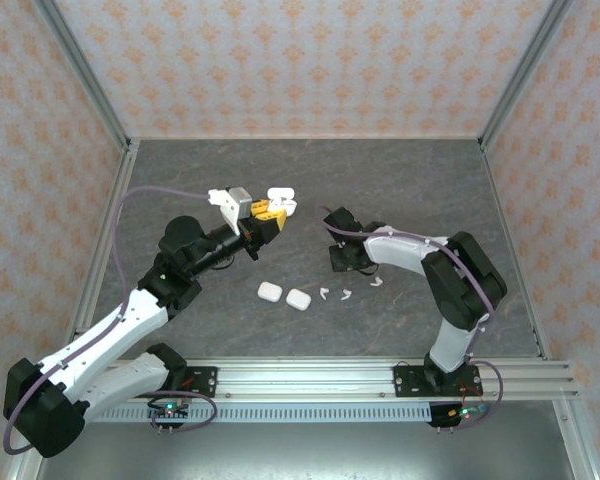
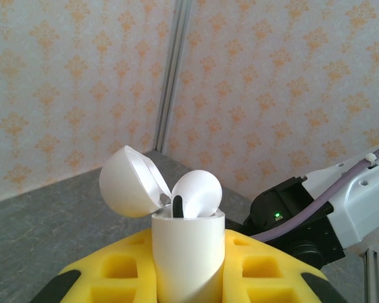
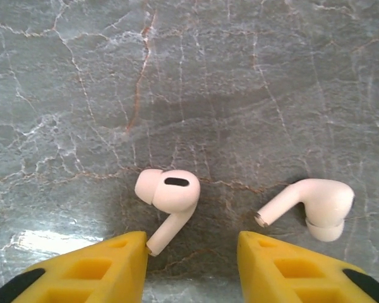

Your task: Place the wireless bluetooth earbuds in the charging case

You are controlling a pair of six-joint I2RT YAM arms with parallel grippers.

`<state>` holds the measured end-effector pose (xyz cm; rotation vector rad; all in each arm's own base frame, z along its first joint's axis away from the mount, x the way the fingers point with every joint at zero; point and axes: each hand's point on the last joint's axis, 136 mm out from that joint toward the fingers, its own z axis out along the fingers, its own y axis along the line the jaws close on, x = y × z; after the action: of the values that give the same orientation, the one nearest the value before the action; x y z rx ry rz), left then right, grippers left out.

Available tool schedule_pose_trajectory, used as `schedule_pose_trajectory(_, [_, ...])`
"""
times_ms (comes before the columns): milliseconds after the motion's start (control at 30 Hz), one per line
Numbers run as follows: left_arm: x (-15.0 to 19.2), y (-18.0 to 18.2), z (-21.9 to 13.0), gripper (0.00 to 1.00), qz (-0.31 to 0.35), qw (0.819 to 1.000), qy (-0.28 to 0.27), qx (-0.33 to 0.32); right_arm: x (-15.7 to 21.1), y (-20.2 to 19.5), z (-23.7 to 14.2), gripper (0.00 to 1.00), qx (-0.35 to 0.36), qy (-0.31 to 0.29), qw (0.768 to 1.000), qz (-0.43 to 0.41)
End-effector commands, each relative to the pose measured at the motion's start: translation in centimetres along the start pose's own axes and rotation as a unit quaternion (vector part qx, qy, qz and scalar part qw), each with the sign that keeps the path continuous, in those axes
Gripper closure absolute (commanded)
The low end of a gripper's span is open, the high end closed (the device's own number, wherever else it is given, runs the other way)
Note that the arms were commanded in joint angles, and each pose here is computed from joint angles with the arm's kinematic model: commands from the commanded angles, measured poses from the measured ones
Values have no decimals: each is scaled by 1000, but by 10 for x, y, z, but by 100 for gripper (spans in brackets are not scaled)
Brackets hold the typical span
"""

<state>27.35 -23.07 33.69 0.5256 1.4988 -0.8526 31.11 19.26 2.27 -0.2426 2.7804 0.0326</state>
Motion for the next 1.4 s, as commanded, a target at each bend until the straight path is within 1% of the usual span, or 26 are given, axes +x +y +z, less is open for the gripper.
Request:
schedule_pose_trajectory(0, [-18,-2,0,100,18,1000,-20,-2,1,-10,-9,61,22,-7,1000,10])
schedule_pose_trajectory(100, [-17,-2,1,100,17,1000,-18,-2,-2,-5,-15,65,6,-13,1000,9])
schedule_pose_trajectory(233, [-17,-1,1,100,17,1000,-17,-4,-12,7,-31,65,-31,-32,999,0])
schedule_pose_trajectory(333, [-16,-1,2,100,17,1000,-17,-4,-19,14,-43,63,-53,-34,998,-16])
schedule_pose_trajectory(433, [-16,-1,2,100,17,1000,-17,-5,-27,9,-47,59,-45,-23,999,-19])
schedule_pose_trajectory(533, [-14,0,2,100,16,1000,-16,-6,-34,4,-42,54,-44,-1,999,-9])
schedule_pose_trajectory(700, [-13,1,-2,100,16,1000,-15,-12,-42,5,-34,53,-38,25,999,-16])
schedule_pose_trajectory(833, [-13,0,-4,100,17,1000,-16,-12,-43,6,-23,52,-35,36,999,-10])
schedule_pose_trajectory(1200, [-10,1,-6,100,16,1000,-18,-15,-32,11,4,53,-35,70,997,0])
schedule_pose_trajectory(1300, [-10,2,-6,100,16,1000,-19,-16,-30,10,9,54,-32,76,997,-1])
schedule_pose_trajectory(1367, [-9,2,-6,100,15,1000,-18,-16,-29,11,11,58,-32,80,996,-1])
